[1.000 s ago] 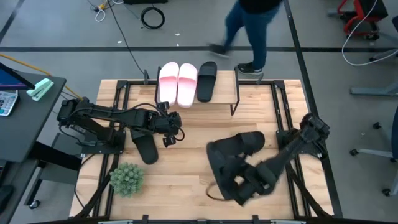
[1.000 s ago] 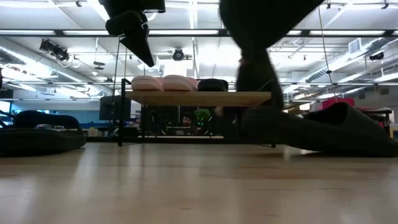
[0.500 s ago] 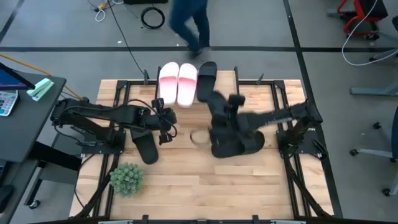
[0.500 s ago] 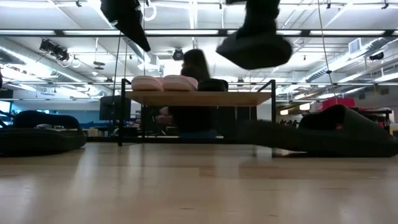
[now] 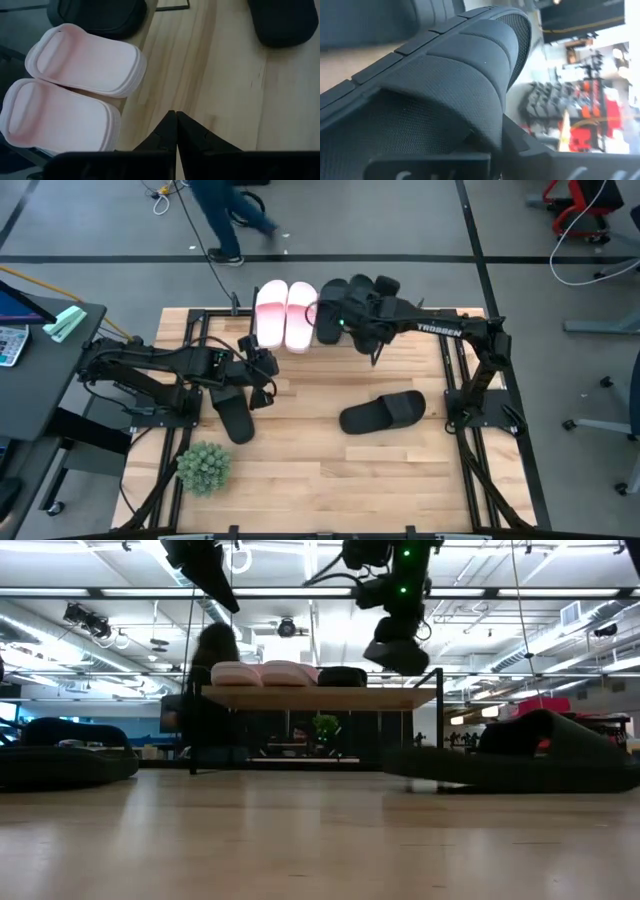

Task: Pick and place slides into the shelf
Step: Put the black slides on the shelf

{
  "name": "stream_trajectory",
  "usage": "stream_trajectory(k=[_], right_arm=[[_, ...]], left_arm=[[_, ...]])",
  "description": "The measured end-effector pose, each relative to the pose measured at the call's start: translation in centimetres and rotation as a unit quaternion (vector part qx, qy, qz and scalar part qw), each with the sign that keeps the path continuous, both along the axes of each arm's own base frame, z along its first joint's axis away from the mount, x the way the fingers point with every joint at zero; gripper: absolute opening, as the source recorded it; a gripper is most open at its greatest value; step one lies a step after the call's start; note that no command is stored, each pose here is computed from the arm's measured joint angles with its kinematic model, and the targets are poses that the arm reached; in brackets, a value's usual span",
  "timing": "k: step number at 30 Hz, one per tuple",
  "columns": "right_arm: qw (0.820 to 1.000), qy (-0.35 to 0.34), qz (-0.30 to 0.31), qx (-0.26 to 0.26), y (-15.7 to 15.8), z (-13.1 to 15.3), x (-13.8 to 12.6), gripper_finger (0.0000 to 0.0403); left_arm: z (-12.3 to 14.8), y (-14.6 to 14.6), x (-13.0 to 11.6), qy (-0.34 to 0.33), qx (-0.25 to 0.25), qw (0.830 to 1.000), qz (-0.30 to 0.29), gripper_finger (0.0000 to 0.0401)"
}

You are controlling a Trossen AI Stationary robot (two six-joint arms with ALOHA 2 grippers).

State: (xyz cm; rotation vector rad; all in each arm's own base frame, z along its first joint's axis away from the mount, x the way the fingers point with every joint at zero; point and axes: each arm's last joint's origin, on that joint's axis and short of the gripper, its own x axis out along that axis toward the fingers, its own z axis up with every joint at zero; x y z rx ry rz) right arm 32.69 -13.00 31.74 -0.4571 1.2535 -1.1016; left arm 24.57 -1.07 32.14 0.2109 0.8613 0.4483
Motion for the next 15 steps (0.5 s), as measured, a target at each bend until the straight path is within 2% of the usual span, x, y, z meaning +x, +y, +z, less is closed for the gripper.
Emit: stream_trajectory(k=[4, 15], right_arm=[[0.999, -0.034, 0.017, 0.016, -2.0, 0.3, 0.4, 0.0012], [0.999, -0.022, -0.008, 0.023, -5.3, 0.3, -1.1, 0.0014]], left_arm=[[0.0, 0.0, 0.0, -0.004, -0.005, 1.0, 0.006, 0.0007], [-0.1, 0.0, 0.0, -0.002, -0.007, 1.0, 0.009, 0.0022]])
